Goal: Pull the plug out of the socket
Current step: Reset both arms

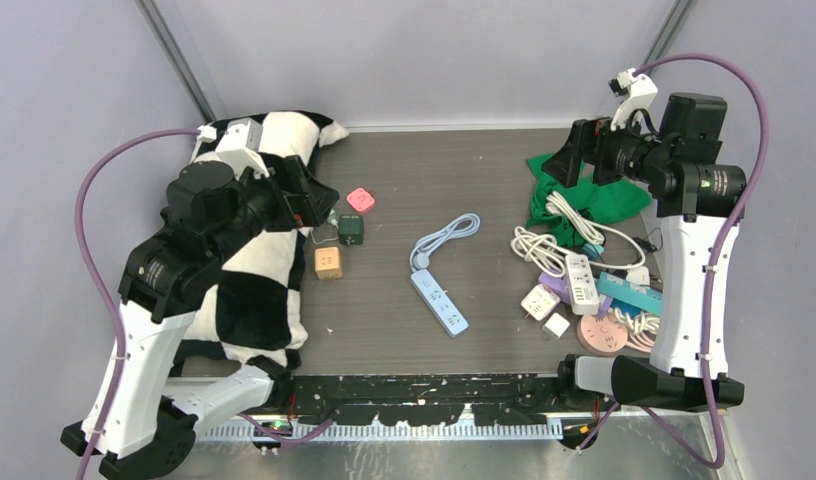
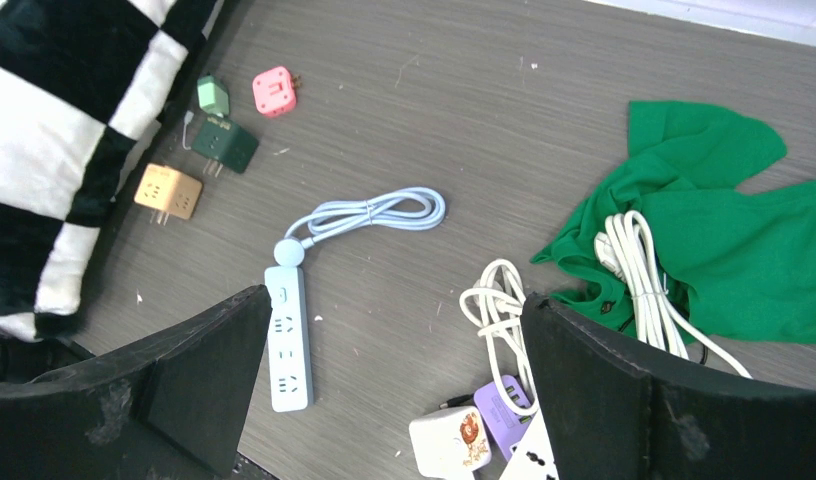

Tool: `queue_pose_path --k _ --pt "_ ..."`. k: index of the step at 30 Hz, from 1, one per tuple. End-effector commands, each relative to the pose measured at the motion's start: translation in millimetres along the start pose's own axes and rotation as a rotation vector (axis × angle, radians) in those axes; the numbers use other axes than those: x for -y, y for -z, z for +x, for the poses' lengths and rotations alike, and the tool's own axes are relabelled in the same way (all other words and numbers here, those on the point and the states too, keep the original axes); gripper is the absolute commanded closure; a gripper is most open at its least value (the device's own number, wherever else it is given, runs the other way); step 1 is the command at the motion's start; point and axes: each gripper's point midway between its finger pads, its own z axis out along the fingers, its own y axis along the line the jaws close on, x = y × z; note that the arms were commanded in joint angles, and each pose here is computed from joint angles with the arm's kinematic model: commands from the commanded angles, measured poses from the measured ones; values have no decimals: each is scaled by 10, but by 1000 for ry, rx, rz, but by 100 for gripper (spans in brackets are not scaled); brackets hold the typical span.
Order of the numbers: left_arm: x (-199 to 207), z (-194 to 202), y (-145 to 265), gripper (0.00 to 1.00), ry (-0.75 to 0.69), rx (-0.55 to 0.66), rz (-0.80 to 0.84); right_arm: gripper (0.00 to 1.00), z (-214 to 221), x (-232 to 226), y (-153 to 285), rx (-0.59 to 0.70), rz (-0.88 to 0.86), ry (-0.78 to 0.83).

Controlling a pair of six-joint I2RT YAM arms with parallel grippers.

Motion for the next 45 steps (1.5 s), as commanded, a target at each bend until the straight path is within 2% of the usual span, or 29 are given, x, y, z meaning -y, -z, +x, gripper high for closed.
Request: queue_pose_path --k 1,14,45 --pt "98 -98 127 0 9 19 44 0 -237 -167 187 77 -30 5" --pt "161 -183 164 0 4 30 63 0 -540 -253 332 180 -16 -117" --pt "168 -28 134 0 -1 -14 89 0 -576 -244 316 194 -26 -144"
